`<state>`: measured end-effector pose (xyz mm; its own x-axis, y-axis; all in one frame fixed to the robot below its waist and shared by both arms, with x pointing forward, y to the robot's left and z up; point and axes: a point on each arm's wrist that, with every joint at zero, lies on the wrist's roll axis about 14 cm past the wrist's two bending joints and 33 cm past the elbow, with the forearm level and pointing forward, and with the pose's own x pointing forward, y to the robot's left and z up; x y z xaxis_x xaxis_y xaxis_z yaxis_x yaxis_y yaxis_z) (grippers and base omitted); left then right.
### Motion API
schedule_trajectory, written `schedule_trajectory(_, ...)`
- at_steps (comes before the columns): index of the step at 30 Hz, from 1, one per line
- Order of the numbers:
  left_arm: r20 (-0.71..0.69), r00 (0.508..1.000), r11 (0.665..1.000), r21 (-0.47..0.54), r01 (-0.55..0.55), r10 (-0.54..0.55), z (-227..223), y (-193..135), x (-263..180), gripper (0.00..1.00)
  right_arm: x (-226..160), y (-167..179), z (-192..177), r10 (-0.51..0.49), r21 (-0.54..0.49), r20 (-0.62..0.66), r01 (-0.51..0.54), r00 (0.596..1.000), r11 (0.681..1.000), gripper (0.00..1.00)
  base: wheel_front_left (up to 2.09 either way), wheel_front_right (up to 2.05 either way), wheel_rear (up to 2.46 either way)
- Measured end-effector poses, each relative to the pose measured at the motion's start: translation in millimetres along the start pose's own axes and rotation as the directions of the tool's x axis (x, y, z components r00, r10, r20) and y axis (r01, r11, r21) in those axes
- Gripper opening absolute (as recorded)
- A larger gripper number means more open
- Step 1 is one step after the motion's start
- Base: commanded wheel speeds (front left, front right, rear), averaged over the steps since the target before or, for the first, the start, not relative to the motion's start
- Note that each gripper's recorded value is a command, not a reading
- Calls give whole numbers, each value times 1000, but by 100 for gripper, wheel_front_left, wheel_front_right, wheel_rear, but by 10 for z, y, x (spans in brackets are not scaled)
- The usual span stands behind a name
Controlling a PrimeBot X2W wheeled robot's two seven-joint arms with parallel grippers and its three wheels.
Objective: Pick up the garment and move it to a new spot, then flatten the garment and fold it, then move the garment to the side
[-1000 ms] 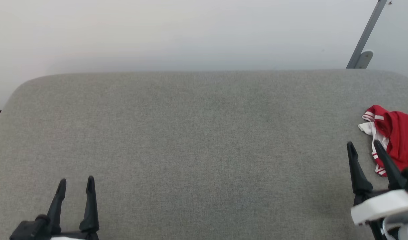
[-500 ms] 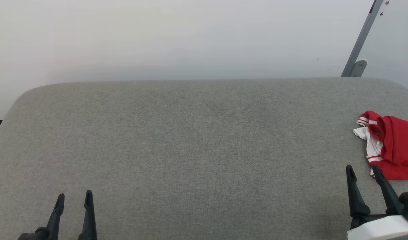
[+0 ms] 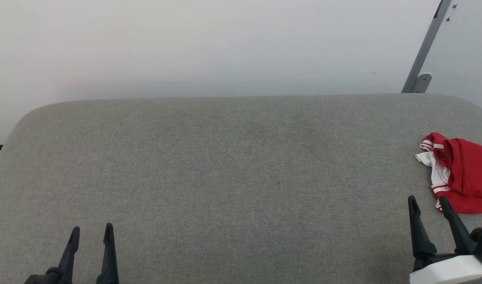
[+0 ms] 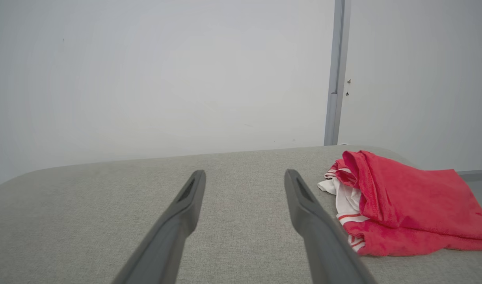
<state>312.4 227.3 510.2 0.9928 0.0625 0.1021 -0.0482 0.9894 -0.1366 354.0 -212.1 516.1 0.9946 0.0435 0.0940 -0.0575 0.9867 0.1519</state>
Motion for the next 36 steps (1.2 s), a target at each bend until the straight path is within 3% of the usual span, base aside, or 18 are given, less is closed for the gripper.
schedule_trajectory(6,5,1000,1000,8,8,-8,14,-31,21,100,-20,-30,-13,-10,1,-3,10,1000,1000,100,0,0,0)
schedule_trajectory(7,4,1000,1000,10,8,-8,9,-32,23,0,-25,-35,-23,-12,2,-6,12,1000,1000,0,0,0,0)
schedule_trajectory(13,-54,999,999,-40,-11,9,-168,-36,-25,0,-107,-48,-233,-36,48,-75,40,997,998,0,0,0,0)
schedule_trajectory(24,-82,996,974,-219,-63,46,-218,4,31,0,-70,-81,-254,-73,223,-91,92,993,971,0,0,0,0)
schedule_trajectory(36,-104,992,910,-403,-101,65,-240,7,133,0,-24,-88,-275,-98,402,-111,134,989,906,0,0,0,0)
